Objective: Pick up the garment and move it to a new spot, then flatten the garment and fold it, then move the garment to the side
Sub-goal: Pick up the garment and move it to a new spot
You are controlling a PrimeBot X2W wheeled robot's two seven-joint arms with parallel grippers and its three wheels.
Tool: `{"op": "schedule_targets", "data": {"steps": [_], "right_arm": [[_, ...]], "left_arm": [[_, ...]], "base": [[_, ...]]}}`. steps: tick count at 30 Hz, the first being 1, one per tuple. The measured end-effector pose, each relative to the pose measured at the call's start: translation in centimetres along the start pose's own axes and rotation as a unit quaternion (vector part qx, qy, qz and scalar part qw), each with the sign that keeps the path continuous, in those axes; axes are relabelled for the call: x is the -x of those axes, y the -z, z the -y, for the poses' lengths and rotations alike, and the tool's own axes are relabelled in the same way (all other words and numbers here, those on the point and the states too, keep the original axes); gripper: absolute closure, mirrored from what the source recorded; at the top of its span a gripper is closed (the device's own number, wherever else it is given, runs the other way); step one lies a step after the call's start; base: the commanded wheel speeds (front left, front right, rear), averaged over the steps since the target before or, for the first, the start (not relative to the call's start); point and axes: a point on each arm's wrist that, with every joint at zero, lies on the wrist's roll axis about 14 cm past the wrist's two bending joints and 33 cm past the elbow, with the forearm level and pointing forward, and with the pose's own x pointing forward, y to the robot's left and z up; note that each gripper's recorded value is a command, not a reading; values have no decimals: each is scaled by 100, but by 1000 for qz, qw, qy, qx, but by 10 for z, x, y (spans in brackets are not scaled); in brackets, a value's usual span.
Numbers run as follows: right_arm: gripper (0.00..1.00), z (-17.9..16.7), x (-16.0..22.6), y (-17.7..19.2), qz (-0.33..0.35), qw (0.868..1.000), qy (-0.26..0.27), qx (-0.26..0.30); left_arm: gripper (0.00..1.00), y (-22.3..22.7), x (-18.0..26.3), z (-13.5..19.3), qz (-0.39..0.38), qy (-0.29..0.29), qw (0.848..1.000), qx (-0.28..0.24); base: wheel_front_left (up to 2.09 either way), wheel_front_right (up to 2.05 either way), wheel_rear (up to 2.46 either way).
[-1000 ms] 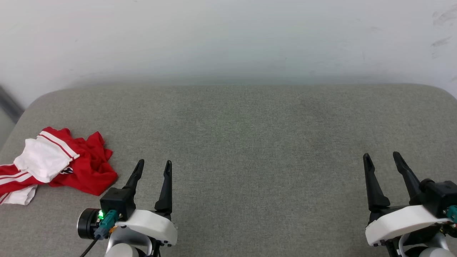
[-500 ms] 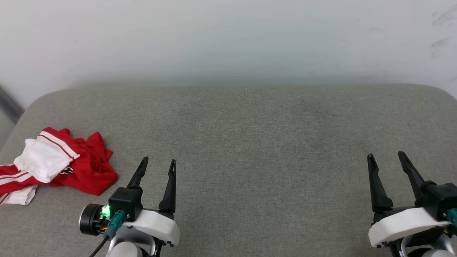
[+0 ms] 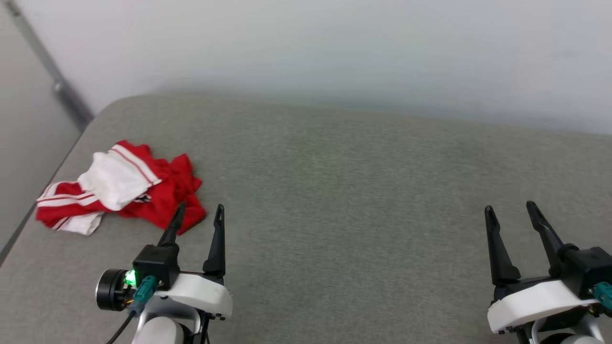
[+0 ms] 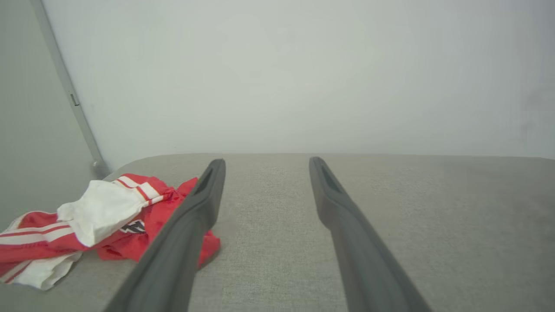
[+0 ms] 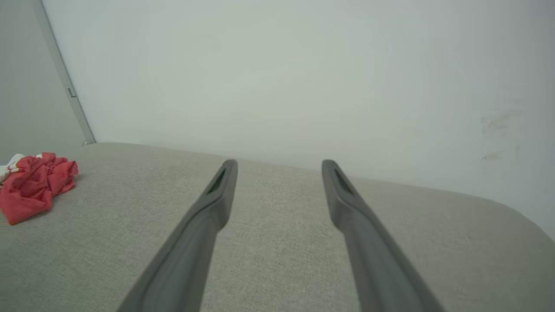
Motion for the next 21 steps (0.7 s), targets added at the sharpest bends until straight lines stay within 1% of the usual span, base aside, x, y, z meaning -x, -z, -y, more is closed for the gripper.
{"op": "schedule_targets", "data": {"steps": [6,12,16,21], "right_arm": [[0,-38,-19,3,-1,998,-57,-14],[0,-81,-36,3,2,992,-119,-27],[0,-108,-44,2,7,987,-157,-36],[0,-135,-50,1,9,980,-194,-44]], "left_arm": [[0,-3,21,-43,0,-68,998,-3],[0,-6,49,-81,0,-132,991,-5],[0,-8,68,-101,-2,-167,986,-12],[0,-9,87,-119,-6,-198,980,-22]], "base": [[0,0,0],[0,0,0],[0,0,0],[0,0,0]]}}
